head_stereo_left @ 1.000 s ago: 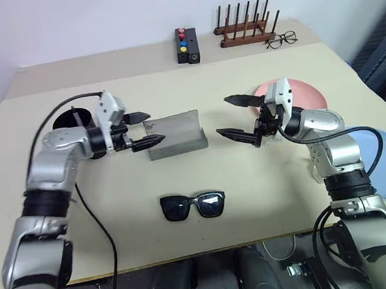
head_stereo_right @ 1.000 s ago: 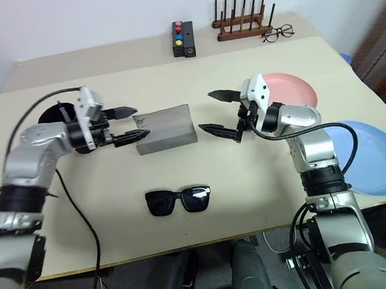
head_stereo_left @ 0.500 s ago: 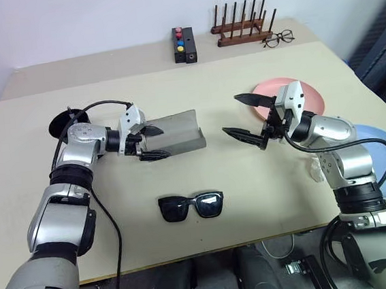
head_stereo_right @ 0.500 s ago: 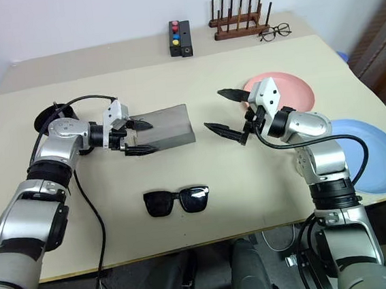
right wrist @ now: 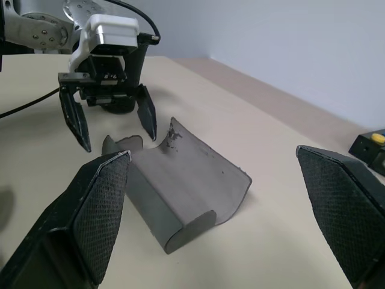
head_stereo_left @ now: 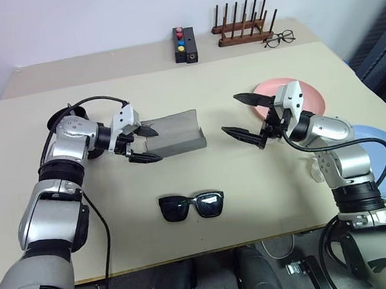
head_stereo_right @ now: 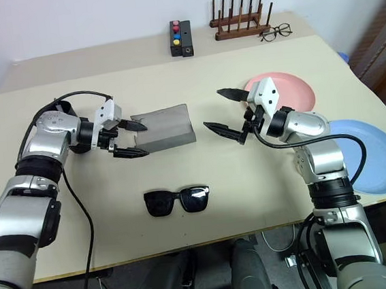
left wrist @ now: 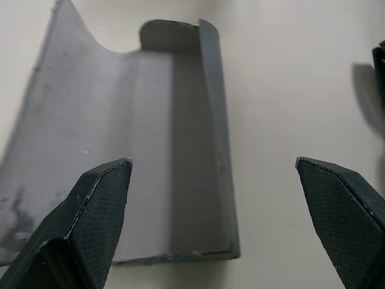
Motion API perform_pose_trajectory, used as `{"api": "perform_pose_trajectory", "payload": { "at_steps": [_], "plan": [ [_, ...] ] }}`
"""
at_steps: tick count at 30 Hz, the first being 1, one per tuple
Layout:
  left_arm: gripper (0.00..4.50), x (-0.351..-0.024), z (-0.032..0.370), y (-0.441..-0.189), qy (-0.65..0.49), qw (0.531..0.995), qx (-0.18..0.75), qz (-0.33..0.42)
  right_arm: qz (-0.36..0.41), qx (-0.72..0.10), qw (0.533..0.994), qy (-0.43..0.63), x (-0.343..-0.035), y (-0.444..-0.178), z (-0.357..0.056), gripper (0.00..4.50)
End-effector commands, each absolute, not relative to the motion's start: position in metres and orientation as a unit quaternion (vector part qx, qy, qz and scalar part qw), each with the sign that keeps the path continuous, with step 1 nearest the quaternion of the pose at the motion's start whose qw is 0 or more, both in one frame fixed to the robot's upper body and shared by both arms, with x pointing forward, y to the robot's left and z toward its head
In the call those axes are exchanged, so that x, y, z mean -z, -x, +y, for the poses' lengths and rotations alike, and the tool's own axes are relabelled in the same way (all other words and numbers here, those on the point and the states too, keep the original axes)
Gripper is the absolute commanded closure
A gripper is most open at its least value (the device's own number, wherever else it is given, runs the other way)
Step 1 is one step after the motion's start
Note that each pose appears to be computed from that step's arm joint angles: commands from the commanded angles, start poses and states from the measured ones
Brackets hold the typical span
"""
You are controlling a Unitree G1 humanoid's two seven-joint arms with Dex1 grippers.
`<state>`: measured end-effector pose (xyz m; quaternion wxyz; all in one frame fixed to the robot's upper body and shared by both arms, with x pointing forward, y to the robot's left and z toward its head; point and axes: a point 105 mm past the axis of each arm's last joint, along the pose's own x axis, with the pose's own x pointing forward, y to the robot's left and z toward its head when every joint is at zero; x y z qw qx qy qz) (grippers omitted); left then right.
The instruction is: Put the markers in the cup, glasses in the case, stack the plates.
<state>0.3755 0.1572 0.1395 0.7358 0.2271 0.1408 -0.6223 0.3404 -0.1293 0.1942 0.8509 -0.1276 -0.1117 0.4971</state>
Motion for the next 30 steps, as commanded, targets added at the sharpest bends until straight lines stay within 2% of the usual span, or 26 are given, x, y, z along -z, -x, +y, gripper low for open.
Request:
{"api": "perform_pose_trajectory", "payload": {
  "at_steps": [1, 11, 30],
  "plan": [
    [0.04, -0.147, 0.157, -0.375, -0.242, 0.729, 0.627, 0.128, -0.137, -0.498, 0.845, 0.137, -0.209, -0.341, -0.129, 0.00],
    [0.04, -0.154, 0.165, -0.369, -0.272, 0.709, 0.637, 0.131, -0.141, -0.498, 0.845, 0.136, -0.209, -0.342, -0.127, 0.00],
    [0.04, -0.154, 0.164, -0.363, -0.282, 0.702, 0.641, 0.129, -0.144, -0.503, 0.842, 0.133, -0.208, -0.343, -0.123, 0.00]
  ]
}}
